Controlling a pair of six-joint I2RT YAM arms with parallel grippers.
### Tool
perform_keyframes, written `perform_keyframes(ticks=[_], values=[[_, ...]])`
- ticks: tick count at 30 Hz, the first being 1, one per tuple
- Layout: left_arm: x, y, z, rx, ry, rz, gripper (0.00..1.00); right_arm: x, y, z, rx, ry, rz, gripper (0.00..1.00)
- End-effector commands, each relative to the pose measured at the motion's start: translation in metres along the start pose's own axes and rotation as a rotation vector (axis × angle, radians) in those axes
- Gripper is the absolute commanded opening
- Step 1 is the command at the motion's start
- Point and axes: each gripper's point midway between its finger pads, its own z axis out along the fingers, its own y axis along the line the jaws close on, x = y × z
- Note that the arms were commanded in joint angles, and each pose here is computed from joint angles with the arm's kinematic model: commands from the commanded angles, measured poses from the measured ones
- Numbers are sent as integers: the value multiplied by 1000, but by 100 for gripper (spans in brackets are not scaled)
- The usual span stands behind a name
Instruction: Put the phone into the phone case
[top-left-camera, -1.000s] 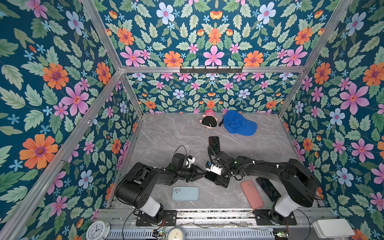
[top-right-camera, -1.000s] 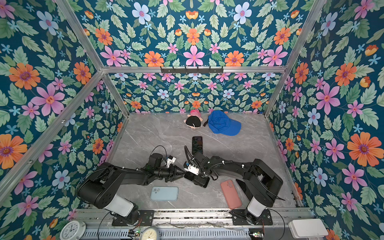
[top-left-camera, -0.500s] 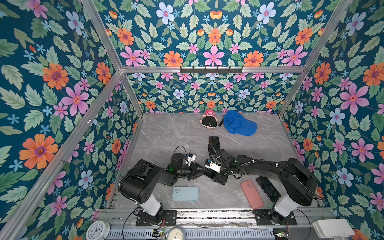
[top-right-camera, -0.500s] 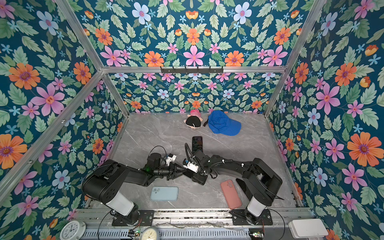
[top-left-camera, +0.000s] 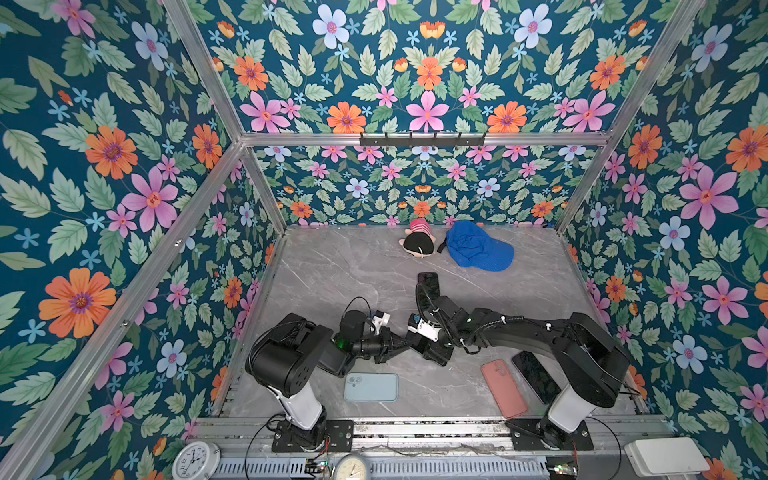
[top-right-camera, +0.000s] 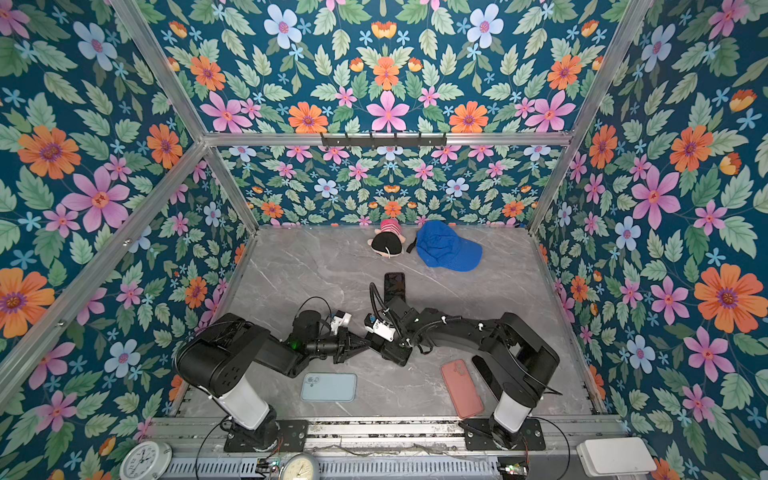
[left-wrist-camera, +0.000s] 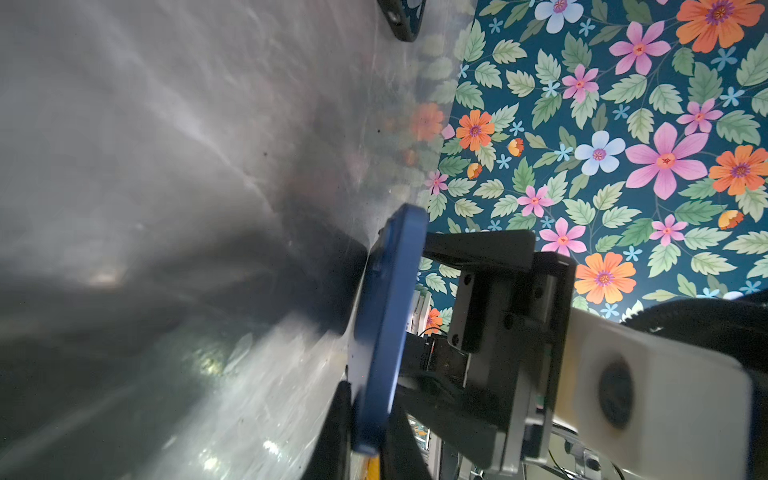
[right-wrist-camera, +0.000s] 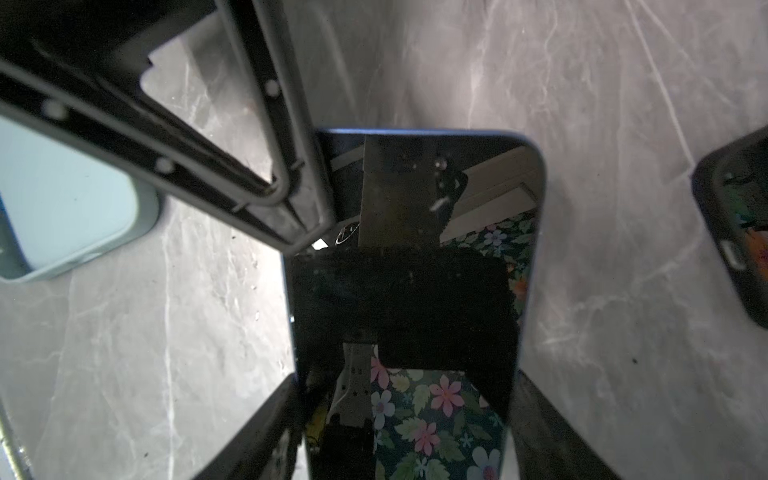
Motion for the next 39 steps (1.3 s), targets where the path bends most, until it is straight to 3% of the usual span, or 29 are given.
perform_keyframes(ticks=[1, 10, 17, 22, 27, 32, 35, 39], values=[[1, -23, 0, 83, 21, 66, 10, -1, -4, 2, 23, -3, -24, 71], [0, -22, 0, 78, 21, 73, 8, 3, 1, -4, 4, 4, -31, 80], [-1, -26, 0, 87, 22, 91, 4, -11, 9, -44, 0, -91, -11, 84], [-4, -34, 2, 92, 20, 118, 1, -18, 8, -75, 38, -165, 79, 84], [-10, -51, 0, 113, 9, 170, 0, -14, -14, -102, 181, -207, 287, 81], [-21, -68, -2, 116, -23, 225, 0, -14, -35, -145, 264, -322, 603, 68], [-26, -77, -5, 128, -46, 241, 0, -12, -42, -165, 188, -416, 799, 66], [-32, -84, -9, 144, -74, 250, 0, -11, -46, -177, -50, -549, 1009, 66]])
